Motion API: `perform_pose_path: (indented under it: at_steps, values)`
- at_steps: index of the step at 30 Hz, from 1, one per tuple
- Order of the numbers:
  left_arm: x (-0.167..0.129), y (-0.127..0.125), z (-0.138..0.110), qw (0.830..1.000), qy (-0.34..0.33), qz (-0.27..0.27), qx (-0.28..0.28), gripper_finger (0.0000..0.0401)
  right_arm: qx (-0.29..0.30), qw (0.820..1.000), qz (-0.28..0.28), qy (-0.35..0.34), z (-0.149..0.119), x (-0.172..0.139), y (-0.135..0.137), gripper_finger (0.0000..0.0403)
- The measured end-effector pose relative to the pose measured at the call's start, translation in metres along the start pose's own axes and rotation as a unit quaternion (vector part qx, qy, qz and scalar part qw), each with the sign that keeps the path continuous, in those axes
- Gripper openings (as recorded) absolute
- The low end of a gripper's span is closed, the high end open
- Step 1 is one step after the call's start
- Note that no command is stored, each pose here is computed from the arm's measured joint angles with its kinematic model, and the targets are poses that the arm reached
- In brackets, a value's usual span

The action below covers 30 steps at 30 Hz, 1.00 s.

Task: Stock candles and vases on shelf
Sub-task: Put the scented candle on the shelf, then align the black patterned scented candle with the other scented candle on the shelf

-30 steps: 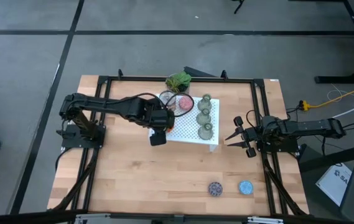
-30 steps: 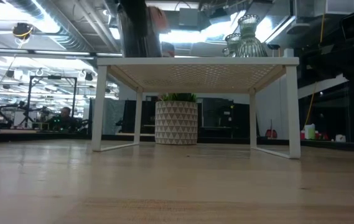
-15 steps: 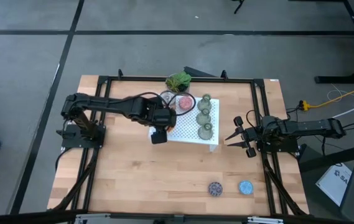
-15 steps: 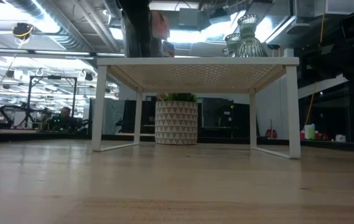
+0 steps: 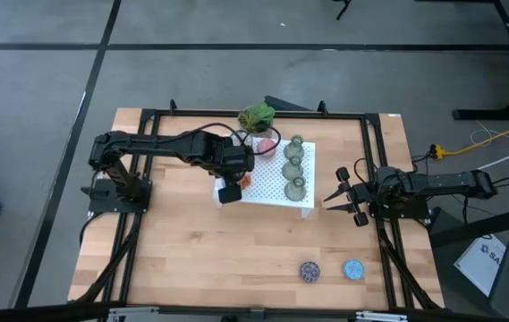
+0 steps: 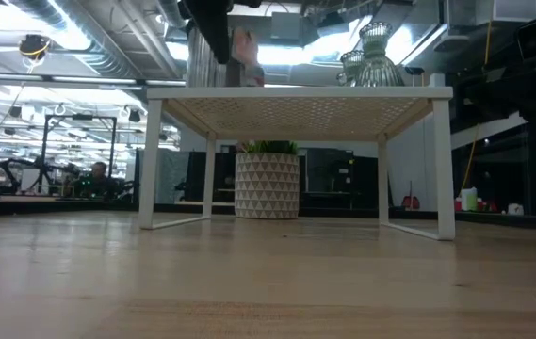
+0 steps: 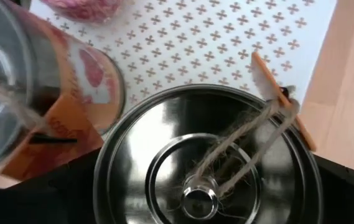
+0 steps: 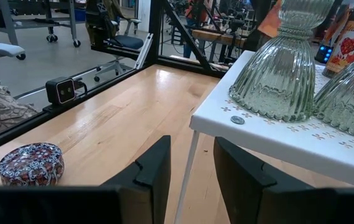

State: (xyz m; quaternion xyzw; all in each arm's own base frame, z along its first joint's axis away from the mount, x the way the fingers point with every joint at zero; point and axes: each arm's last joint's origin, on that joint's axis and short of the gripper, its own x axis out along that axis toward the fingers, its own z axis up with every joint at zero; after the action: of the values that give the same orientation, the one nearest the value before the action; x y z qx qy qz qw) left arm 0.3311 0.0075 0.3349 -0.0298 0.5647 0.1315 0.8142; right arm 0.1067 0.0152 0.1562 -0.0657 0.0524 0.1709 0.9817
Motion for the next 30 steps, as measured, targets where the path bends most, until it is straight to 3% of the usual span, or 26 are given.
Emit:
perform_pose_path:
  at_steps: [12, 23, 30]
  values:
    - [-0.023, 0.01, -0.001, 0.999, -0.038, 0.032, -0.011, 0.0397, 0.0, 1.0, 0.0, 0.0, 0.0, 0.0, 0.0, 0.0124]
    - [-0.076, 0.008, 0.013, 0.987, -0.142, 0.071, 0.013, 0.0397, 0.0, 1.0, 0.0, 0.0, 0.0, 0.0, 0.0, 0.0124]
    - [-0.097, -0.009, 0.019, 0.973, -0.213, 0.085, 0.016, 0.0397, 0.0, 1.0, 0.0, 0.0, 0.0, 0.0, 0.0, 0.0124]
